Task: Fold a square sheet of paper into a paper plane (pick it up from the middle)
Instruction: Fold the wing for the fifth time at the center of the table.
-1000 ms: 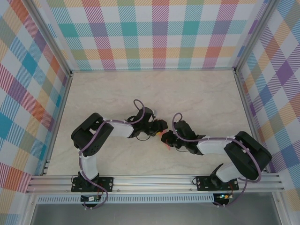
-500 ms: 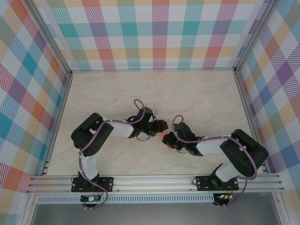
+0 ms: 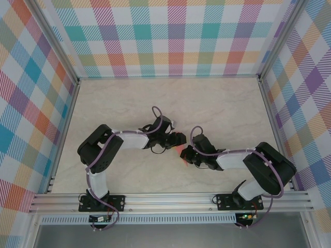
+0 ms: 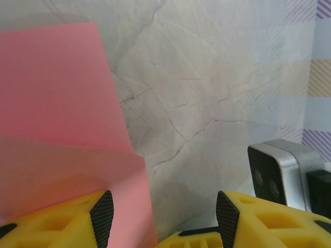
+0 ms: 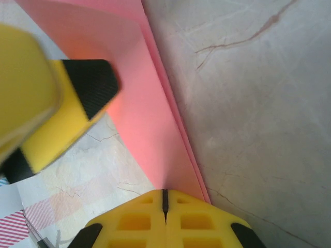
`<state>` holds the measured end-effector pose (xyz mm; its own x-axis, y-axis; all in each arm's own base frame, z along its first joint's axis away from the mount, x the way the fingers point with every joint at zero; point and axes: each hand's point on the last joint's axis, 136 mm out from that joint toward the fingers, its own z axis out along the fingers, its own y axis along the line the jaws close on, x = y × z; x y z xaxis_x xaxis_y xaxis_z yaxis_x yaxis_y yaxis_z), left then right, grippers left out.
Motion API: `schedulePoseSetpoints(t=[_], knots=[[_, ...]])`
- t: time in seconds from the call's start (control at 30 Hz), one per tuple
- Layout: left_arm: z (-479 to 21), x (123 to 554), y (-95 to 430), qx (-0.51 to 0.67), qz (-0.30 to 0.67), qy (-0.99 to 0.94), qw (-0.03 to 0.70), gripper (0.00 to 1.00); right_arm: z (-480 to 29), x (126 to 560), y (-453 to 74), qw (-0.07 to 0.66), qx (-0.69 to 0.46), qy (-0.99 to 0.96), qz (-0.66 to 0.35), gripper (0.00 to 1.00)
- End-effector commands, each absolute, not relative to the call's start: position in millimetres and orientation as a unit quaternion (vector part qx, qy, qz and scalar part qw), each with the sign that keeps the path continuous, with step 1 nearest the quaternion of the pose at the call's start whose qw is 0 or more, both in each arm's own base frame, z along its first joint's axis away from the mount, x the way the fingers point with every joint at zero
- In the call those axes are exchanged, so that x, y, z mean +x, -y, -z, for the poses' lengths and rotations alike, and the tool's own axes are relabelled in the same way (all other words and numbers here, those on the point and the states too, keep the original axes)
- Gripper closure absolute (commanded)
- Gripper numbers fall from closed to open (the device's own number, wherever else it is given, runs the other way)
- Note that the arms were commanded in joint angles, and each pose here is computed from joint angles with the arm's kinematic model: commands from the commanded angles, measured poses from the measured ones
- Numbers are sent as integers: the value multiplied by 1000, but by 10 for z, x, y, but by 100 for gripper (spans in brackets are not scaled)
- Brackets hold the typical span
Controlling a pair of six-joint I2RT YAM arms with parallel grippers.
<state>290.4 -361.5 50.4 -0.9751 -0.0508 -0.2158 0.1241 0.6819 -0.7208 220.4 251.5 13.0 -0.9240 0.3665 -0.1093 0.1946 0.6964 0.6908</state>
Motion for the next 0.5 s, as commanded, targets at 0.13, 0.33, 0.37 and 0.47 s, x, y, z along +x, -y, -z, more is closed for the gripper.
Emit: schedulePoseSetpoints(t=[0.13,0.33,0.37,0.47], knots=[[-738,2862,3439,51,370,-914,156,43,403,1773,-2122,23,188,-953,-238,98],[-687,2853,3419,37,387,-906,167,44,419,1766,-2116,19,190,-954,-233,98],[-693,2863,3427,38,389,-905,170,44,422,1757,-2111,17,190,-954,-232,98],[-728,2900,3472,37,403,-898,174,44,432,1744,-2098,16,190,-954,-230,98]])
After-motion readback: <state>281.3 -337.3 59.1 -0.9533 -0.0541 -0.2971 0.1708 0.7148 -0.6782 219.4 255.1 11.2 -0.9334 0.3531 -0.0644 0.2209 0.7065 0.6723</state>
